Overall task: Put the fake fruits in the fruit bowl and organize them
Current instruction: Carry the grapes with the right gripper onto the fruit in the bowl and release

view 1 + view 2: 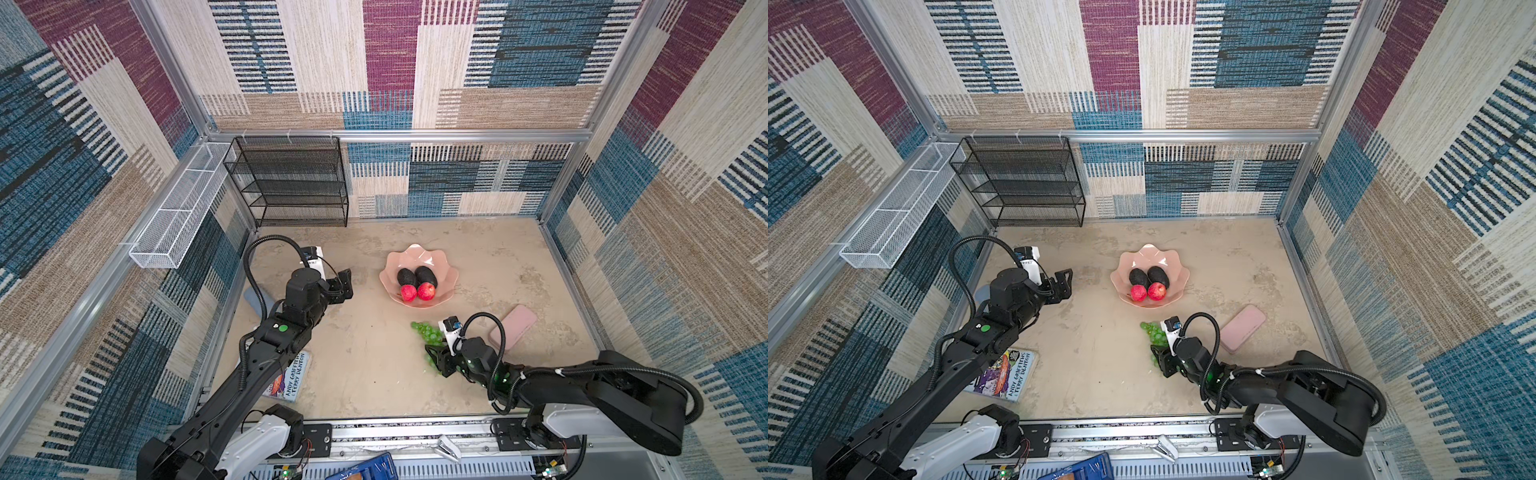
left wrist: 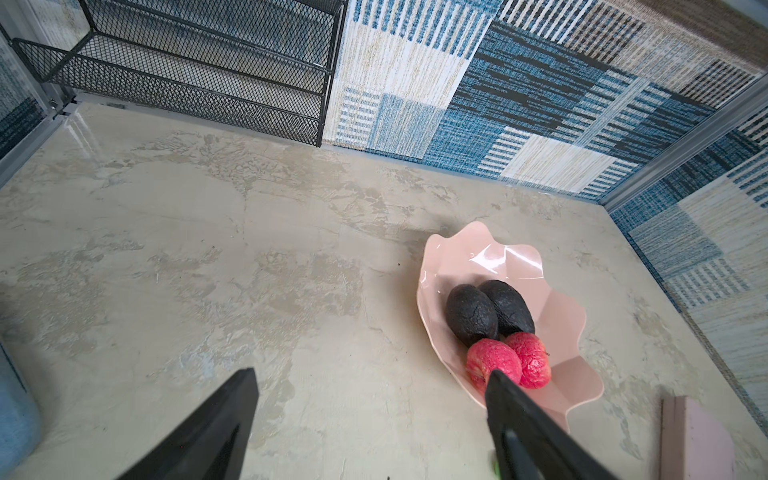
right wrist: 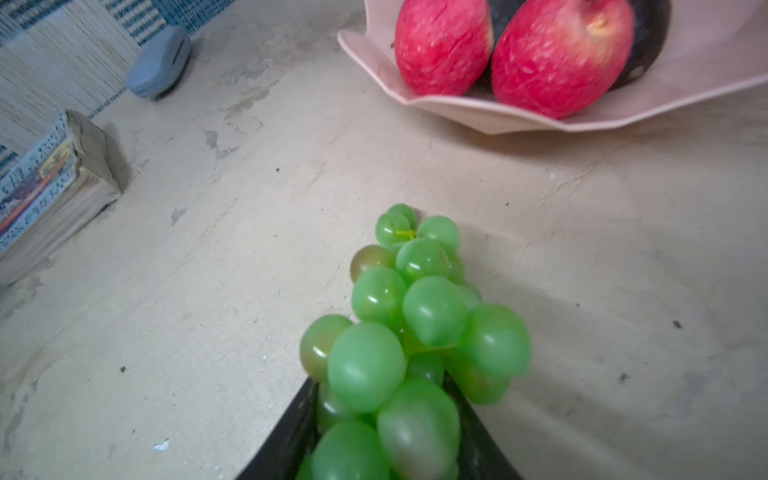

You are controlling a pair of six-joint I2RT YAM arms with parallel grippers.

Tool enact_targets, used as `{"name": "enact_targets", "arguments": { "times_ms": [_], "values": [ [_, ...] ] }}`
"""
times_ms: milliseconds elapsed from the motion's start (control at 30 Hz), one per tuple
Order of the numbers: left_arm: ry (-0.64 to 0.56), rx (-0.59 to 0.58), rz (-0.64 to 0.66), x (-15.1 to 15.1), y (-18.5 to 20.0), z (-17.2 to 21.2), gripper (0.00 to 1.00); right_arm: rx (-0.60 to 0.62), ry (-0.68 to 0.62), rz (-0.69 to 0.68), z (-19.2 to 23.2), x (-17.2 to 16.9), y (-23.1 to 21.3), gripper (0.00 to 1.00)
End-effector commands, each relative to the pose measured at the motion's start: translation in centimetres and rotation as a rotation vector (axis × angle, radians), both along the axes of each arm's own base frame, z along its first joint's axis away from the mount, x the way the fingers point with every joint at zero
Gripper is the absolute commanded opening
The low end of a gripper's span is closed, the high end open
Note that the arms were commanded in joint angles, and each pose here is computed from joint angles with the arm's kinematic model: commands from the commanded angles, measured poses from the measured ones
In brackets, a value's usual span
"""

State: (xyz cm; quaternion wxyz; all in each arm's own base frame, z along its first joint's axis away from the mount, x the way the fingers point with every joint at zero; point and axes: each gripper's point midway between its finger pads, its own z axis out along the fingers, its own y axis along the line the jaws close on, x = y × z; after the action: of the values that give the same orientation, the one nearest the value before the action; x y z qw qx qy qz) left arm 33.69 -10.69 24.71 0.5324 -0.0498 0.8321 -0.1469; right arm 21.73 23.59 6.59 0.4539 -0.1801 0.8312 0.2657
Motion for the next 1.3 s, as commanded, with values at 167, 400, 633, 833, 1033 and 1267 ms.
{"name": "enact_targets", "arguments": {
  "times_ms": [167, 400, 633, 833, 1033, 1267],
  "values": [
    [-0.01, -0.013, 0.021, -0.1, 0.6, 0.7, 0.89, 0.121, -0.176, -0.092, 8.3, 1.5, -1.1, 0.43],
    [-0.019, -0.02, 0.023, -0.3, 0.8, 1.1, 0.89, 0.151, -0.291, -0.11, 14.8, 4.0, -0.6, 0.44],
    [-0.016, -0.012, 0.028, -0.7, 1.2, 1.1, 0.89, 0.179, -0.386, -0.083, 16.7, 9.3, -0.3, 0.44],
    [-0.007, 0.001, 0.045, -1.2, 1.9, 0.9, 0.89, 0.154, -0.383, -0.047, 14.5, 13.8, 1.1, 0.44],
    [-0.002, 0.01, 0.062, -1.7, 2.6, 0.8, 0.9, 0.155, -0.348, -0.04, 11.5, 17.3, 1.7, 0.45],
    [0.017, 0.029, 0.066, -1.8, 3.0, 0.8, 0.9, 0.158, -0.293, -0.026, 8.0, 19.2, 2.4, 0.69]
  ]
}}
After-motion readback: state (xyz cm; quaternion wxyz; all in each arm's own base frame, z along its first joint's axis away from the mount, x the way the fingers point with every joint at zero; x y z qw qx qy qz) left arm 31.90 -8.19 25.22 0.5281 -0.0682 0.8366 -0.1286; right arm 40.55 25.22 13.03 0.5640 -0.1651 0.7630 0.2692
